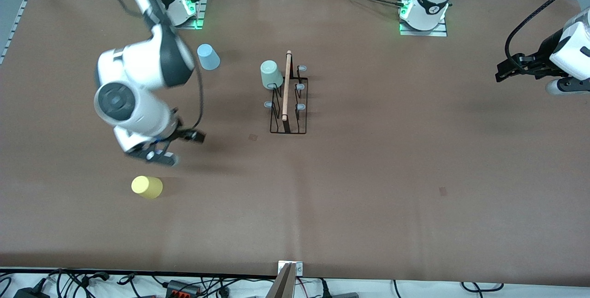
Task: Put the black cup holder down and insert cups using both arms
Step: 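Release the teal cup and move the right gripper to the yellow cup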
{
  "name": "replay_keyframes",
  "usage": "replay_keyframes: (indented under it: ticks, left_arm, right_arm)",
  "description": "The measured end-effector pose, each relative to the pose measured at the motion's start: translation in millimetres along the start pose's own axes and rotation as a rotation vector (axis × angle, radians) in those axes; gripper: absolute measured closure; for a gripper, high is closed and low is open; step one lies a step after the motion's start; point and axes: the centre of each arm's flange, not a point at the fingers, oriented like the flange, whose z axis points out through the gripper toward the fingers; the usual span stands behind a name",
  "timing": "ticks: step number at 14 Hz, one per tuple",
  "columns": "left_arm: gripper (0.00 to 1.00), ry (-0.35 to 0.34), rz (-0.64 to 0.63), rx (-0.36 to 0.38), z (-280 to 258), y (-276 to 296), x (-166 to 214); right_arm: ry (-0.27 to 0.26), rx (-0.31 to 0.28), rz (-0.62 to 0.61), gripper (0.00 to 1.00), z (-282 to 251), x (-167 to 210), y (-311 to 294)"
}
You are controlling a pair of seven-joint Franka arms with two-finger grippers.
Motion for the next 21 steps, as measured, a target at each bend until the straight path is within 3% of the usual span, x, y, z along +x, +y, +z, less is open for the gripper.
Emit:
replay_keyframes:
  ticks: [3, 6, 9, 13, 21]
  left_arm:
    - [0.00, 0.000, 0.000, 0.000, 0.0, 0.0, 0.0]
    - [0.00, 0.000, 0.000, 0.000, 0.0, 0.0, 0.0]
    - [0.00, 0.000, 0.000, 0.000, 0.0, 0.0, 0.0]
    - [0.00, 0.000, -0.001, 0.000, 0.0, -0.1, 0.0]
    - [0.00, 0.000, -0.003, 0.000, 0.0, -0.8, 0.0]
  right_arm:
    - [0.104, -0.015, -0.055, 0.00, 22.7, 46.9, 30.8]
    - [0.150, -0.050, -0.140, 0.00, 44.8, 85.3, 68.3]
    - [0.133, -0.056, -0.199, 0.00, 62.4, 102.6, 98.6]
    - [0.110, 0.017, -0.294, 0.00, 85.4, 116.9, 114.8]
    - [0.098, 0.018, -0.342, 0.00, 120.5, 124.1, 115.1]
